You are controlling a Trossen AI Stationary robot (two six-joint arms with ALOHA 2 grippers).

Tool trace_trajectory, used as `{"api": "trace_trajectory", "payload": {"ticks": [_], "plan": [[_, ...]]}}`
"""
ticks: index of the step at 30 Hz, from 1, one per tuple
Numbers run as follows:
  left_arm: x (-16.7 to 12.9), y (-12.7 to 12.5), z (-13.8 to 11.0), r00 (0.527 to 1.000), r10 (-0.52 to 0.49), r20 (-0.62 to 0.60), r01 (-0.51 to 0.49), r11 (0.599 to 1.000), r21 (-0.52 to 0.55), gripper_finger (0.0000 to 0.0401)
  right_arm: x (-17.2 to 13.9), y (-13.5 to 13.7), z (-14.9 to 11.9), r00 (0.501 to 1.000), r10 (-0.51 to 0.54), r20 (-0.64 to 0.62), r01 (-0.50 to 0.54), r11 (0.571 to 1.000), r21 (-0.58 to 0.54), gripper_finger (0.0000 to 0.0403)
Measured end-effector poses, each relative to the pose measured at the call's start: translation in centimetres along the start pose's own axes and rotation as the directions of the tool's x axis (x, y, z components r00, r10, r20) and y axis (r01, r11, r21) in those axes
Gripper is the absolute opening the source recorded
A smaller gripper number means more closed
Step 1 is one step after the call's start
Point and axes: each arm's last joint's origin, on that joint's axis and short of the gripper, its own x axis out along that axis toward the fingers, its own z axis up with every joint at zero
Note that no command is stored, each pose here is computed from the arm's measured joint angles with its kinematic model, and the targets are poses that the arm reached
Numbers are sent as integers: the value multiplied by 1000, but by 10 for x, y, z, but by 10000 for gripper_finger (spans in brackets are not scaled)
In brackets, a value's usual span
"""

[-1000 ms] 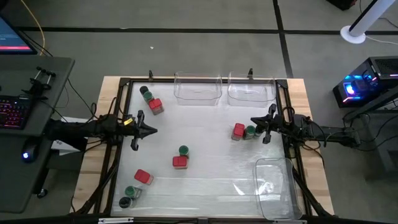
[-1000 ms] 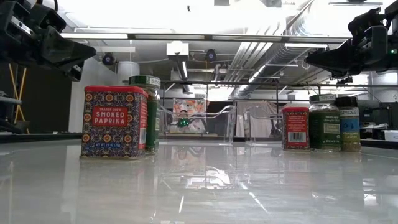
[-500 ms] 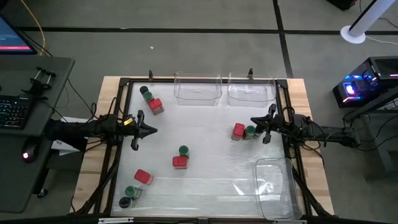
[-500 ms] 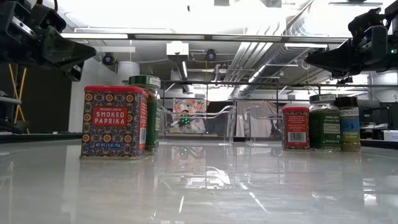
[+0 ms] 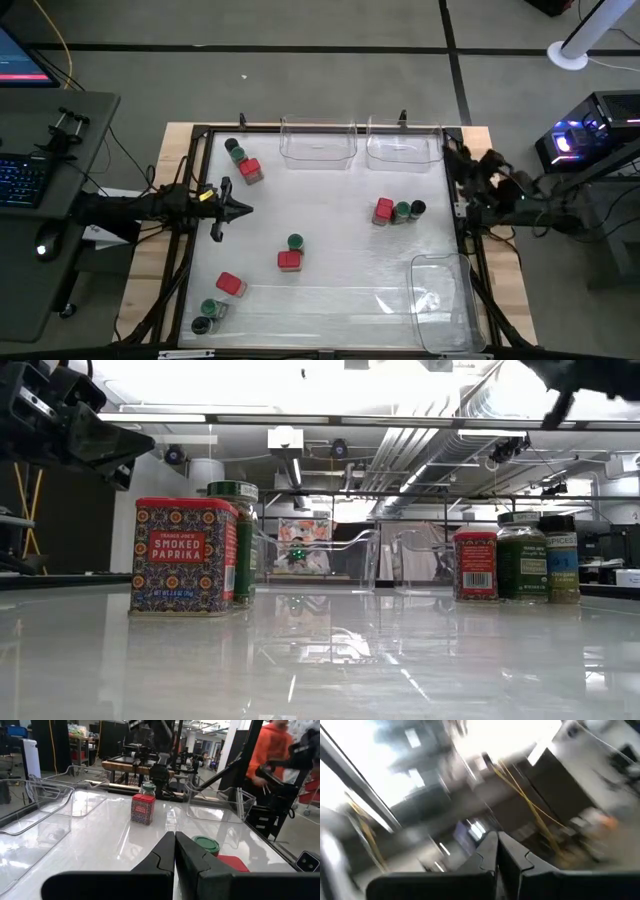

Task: Sort spices by type
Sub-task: Put the black seasoning bottle into the top right transparent bin

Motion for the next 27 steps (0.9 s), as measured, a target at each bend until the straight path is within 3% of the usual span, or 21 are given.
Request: {"api": "trace_trajectory", "payload": {"ticks": [2,4,7,10,12,14,15,17,20,22,25,27], "plan": [[0,0,0,1000,0,0,0,1000,0,0,16,10,14,986,-97,-139,82,991,-107,2],[0,0,0,1000,0,0,0,1000,0,0,30,19,28,933,-220,-286,154,959,-236,11],[0,0,0,1000,0,0,0,1000,0,0,53,28,37,812,-368,-452,191,901,-390,47],[0,0,0,1000,0,-1,0,1000,0,0,76,38,44,700,-458,-548,222,869,-442,102],[0,0,0,1000,0,-1,0,1000,0,0,88,41,44,597,-514,-616,238,846,-476,145],[0,0,0,1000,0,-1,0,1000,0,0,99,44,42,474,-543,-693,240,837,-492,187],[0,0,0,1000,0,-1,0,1000,0,0,103,44,39,390,-553,-736,240,833,-499,206],[0,0,0,1000,-1,-1,1,1000,0,0,110,43,31,201,-565,-800,259,819,-512,237],[0,0,0,1000,-1,-1,1,1000,0,0,115,35,14,-92,-562,-822,321,765,-559,266],[0,0,0,1000,-1,-1,1,1000,0,0,113,30,1,-259,-532,-806,292,752,-590,275],[0,0,0,1000,-1,-1,1,1000,0,0,109,23,-20,-428,-499,-754,169,776,-608,279],[0,0,0,1000,-1,-2,1,1000,0,0,108,22,-27,-462,-495,-736,93,798,-596,279]]}}
